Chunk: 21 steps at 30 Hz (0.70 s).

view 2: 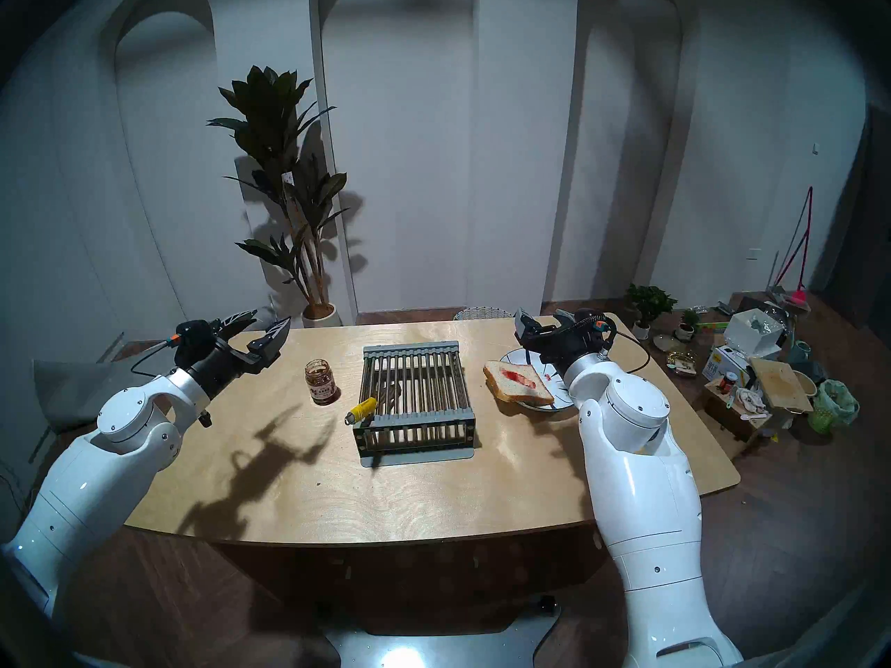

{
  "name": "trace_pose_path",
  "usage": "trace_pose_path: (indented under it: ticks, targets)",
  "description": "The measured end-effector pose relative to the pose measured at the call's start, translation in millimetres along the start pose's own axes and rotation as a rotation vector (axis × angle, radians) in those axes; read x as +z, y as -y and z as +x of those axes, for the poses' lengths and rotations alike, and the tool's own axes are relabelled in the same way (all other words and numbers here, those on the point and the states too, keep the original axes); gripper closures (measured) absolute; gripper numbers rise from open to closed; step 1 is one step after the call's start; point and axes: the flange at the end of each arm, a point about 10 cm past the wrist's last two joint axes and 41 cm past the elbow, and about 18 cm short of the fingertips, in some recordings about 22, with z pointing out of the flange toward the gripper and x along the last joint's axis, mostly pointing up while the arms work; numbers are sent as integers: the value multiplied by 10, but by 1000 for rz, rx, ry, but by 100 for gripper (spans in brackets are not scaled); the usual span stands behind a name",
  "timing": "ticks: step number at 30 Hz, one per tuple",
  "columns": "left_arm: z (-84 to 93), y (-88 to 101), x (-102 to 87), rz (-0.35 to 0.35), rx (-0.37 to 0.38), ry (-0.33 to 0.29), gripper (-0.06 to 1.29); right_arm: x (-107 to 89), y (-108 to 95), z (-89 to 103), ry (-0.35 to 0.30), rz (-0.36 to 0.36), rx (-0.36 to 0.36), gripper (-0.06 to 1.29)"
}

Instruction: Spread jam over the slice of bread with the knife

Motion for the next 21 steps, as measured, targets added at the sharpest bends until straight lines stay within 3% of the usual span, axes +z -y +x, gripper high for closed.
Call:
trace_pose_path:
  ticks: [3,13,21]
  targets:
    - [-21,41,17,10,-3,4,3,2,2,-11,-5,7,4,3]
    - [-99,74,137,140,24,51,3,-7,-13,4,-39,61,21,3]
    - [-113,45,202,172,42,77,3,-7,-2,19,-69,60,15,3]
